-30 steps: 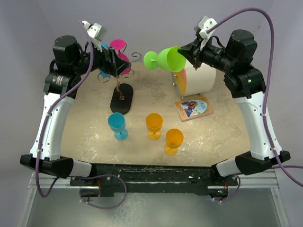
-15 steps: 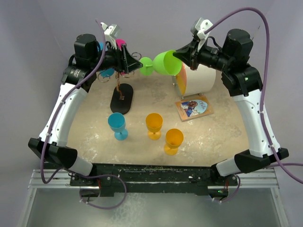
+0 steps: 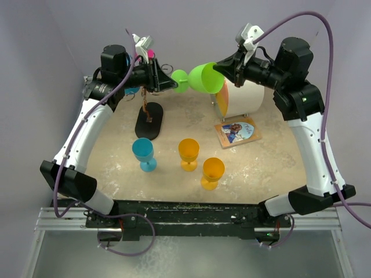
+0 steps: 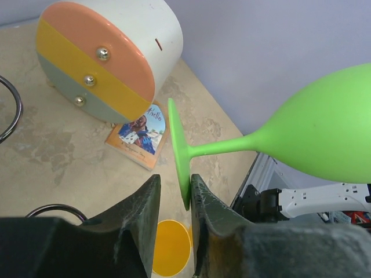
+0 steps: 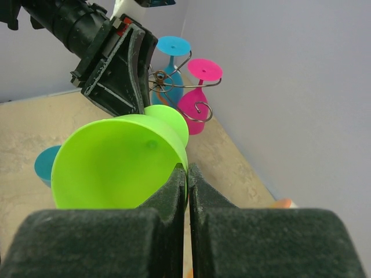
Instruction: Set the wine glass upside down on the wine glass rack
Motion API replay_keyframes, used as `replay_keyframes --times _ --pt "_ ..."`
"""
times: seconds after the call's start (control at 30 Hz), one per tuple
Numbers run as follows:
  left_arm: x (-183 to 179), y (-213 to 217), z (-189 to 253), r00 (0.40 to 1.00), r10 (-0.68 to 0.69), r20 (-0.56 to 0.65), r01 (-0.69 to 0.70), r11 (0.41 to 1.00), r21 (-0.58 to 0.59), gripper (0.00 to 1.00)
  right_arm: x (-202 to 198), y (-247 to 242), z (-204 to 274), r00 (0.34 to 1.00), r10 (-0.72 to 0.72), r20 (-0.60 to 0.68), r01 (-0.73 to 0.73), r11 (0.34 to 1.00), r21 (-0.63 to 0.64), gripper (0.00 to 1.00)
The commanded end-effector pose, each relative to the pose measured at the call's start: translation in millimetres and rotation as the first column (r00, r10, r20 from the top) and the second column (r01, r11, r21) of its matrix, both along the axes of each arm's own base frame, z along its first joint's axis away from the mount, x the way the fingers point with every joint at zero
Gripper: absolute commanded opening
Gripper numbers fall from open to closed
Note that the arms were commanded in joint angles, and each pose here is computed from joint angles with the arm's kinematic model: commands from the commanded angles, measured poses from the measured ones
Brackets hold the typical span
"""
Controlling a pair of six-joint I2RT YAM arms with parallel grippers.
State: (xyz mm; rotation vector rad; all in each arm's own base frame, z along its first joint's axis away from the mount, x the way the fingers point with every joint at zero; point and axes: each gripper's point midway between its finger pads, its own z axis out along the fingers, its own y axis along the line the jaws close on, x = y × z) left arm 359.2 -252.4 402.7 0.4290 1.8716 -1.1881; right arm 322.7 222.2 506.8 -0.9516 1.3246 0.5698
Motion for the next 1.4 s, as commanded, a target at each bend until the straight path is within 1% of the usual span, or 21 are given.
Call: replay_keyframes --times 0.0,0.1,0.3,0.43,0.5,0.6,0.67,0.73,0.8,0.83,0.87,0.93,0.97,1.07,1.27,1.37 --pt "-7 -7 13 0.999 -0.044 0.028 0.045 0.998 -0.047 0.27 -11 -1 18 0.997 0.018 0.075 -0.02 1.0 0.016 0.0" --pt "-7 -7 14 0.998 -0.048 0.027 0.049 0.997 -0.051 0.19 -9 -1 15 0.997 0.012 0.075 -0.013 1.0 0.011 0.0" --pt "-10 -6 16 0.998 -0.048 0.037 0.05 0.997 -0.053 0.0 -5 -2 8 0.997 -0.001 0.072 0.001 1.0 -0.003 0.0" --pt "-14 -4 21 0.997 -0.049 0.059 0.052 0.997 -0.051 0.0 -6 -3 4 0.998 0.001 0.065 0.0 1.0 -0.011 0.0" --pt "-16 -3 25 0.996 -0.048 0.078 0.051 0.997 -0.049 0.0 -7 -3 3 0.998 0.002 0.062 -0.001 1.0 -0.014 0.05" --pt "-18 2 32 0.992 -0.035 0.119 0.04 0.998 -0.04 0.0 -8 -4 -1 0.998 0.003 0.056 -0.002 1.0 -0.023 0.15" --pt "-19 6 35 0.99 -0.026 0.137 0.031 0.999 -0.036 0.0 -9 -5 -3 0.998 0.003 0.057 -0.001 0.999 -0.034 0.24" --pt "-20 12 40 0.989 -0.014 0.149 0.02 0.999 -0.038 0.0 -11 -6 -5 0.998 0.005 0.064 -0.002 0.999 -0.05 0.37" --pt "-19 18 42 0.988 0.0 0.154 0.006 0.999 -0.041 0.0 -15 -7 -8 0.997 0.015 0.073 -0.01 0.998 -0.069 0.54" --pt "-19 22 44 0.987 0.008 0.158 -0.001 0.999 -0.043 0.0 -17 -8 -8 0.997 0.02 0.077 -0.014 0.997 -0.075 0.61" --pt "-19 25 46 0.987 0.013 0.163 -0.006 0.999 -0.045 0.0 -19 -8 -8 0.996 0.025 0.08 -0.018 0.997 -0.08 0.7" --pt "-17 34 49 0.984 0.031 0.173 -0.023 0.999 -0.049 0.0 -23 -10 -7 0.996 0.025 0.088 -0.017 0.996 -0.089 0.78" --pt "-16 38 51 0.983 0.042 0.178 -0.034 0.998 -0.05 0.0 -24 -12 -8 0.995 0.022 0.092 -0.013 0.995 -0.095 0.81" --pt "-13 54 56 0.978 0.079 0.195 -0.069 0.996 -0.056 0.0 -31 -18 -7 0.994 0.017 0.108 -0.005 0.994 -0.111 0.84" --pt "-14 77 67 0.962 0.137 0.236 -0.128 0.99 -0.054 0.0 -37 -31 -9 0.993 0.0 0.117 0.014 0.993 -0.121 0.87" --pt "-13 84 72 0.952 0.16 0.26 -0.154 0.987 -0.043 0.0 -37 -42 -6 0.991 -0.031 0.128 0.046 0.993 -0.11 0.87"
